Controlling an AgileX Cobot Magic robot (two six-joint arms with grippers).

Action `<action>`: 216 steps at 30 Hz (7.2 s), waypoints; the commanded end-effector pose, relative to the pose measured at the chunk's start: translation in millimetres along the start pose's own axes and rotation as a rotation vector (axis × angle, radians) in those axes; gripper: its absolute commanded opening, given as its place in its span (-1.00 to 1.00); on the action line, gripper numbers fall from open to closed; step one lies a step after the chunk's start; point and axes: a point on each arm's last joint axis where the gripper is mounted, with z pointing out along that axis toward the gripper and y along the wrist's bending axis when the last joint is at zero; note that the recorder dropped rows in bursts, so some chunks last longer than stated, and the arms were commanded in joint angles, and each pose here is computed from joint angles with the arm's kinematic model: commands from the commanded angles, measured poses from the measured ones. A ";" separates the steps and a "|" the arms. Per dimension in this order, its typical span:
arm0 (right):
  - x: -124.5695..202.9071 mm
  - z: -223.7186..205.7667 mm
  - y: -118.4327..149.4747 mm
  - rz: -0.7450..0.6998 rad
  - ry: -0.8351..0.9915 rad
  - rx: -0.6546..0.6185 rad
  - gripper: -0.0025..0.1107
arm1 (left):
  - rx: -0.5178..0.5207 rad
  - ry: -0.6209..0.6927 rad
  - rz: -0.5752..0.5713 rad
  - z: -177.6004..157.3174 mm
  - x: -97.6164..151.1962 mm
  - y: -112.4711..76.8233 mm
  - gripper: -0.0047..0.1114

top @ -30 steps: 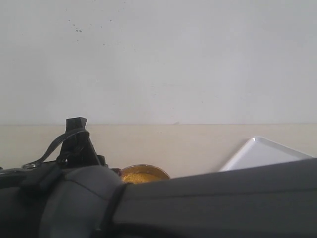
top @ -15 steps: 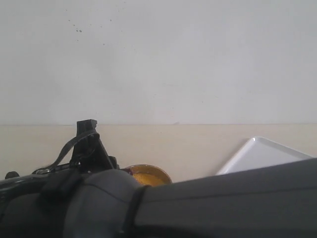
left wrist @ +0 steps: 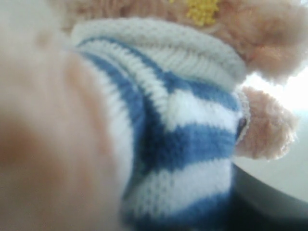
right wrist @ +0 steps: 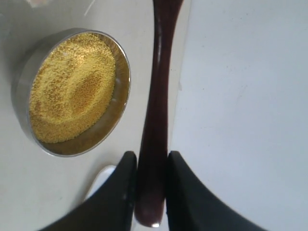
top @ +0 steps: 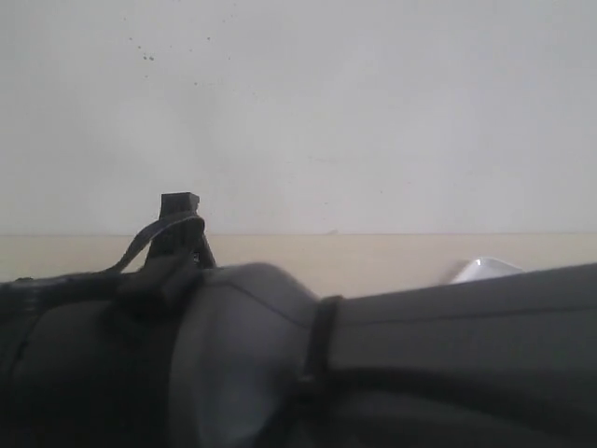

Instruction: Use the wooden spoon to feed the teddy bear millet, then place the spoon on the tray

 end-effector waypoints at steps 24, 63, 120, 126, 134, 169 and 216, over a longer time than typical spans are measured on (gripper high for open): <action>120.9 55.6 -49.6 0.190 0.253 -0.181 -0.96 | 0.012 -0.010 -0.004 -1.3 0.3 -1.4 -0.82; 66.8 117.8 29.3 -0.209 0.348 -0.161 -0.96 | 0.007 -0.013 -0.004 -1.3 0.0 -1.0 -0.82; 100.2 103.0 -21.7 0.456 0.275 -0.662 -0.96 | 0.007 -0.013 -0.004 -1.3 0.0 -1.0 -0.82; 106.9 93.5 -28.7 0.587 0.204 -0.840 -0.96 | 0.007 -0.013 -0.004 -1.3 0.0 -1.0 -0.82; 112.6 84.1 -38.4 0.679 0.145 -0.927 -0.96 | 0.007 -0.013 -0.004 -1.3 0.0 -1.0 -0.82; 108.6 56.7 -46.1 0.597 0.041 -0.907 -0.96 | 0.007 -0.013 -0.004 -1.3 0.0 -1.0 -0.82; -7.0 30.2 -7.5 0.125 -0.028 -0.493 -0.96 | 0.007 -0.013 -0.004 -1.3 0.0 -1.0 -0.82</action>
